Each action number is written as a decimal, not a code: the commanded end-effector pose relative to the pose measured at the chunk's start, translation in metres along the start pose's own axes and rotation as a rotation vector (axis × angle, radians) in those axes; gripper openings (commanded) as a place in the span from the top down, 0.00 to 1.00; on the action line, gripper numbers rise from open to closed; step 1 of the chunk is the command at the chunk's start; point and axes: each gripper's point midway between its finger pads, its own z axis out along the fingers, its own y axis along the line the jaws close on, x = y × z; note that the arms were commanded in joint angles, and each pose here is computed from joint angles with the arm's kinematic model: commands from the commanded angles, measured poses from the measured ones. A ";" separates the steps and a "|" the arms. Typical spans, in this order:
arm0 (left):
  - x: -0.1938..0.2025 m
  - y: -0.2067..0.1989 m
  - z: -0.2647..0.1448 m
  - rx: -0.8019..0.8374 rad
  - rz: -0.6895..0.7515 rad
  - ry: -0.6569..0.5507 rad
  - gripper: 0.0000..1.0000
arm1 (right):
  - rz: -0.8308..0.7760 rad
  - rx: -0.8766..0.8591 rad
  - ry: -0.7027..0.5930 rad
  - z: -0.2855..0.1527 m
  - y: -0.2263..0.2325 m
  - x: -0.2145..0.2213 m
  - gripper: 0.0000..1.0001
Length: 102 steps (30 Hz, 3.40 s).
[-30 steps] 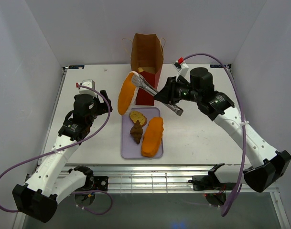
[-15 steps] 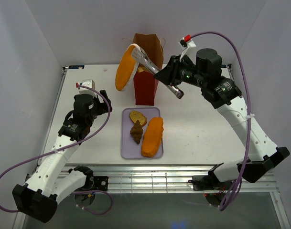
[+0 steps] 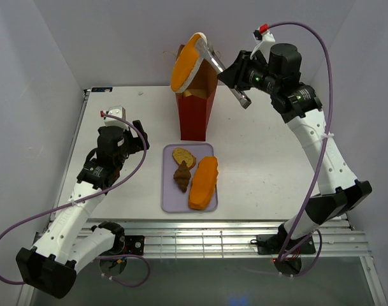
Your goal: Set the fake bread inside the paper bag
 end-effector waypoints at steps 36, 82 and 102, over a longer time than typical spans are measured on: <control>-0.006 -0.009 -0.006 0.052 -0.004 -0.028 0.02 | -0.066 -0.006 -0.089 0.092 -0.071 -0.044 0.48; 0.001 0.002 0.002 -0.007 0.025 -0.015 0.10 | -0.177 -0.117 0.138 -0.036 -0.002 0.163 0.49; -0.005 -0.001 -0.003 0.011 0.017 -0.031 0.02 | -0.124 -0.016 0.376 -0.024 -0.049 0.284 0.47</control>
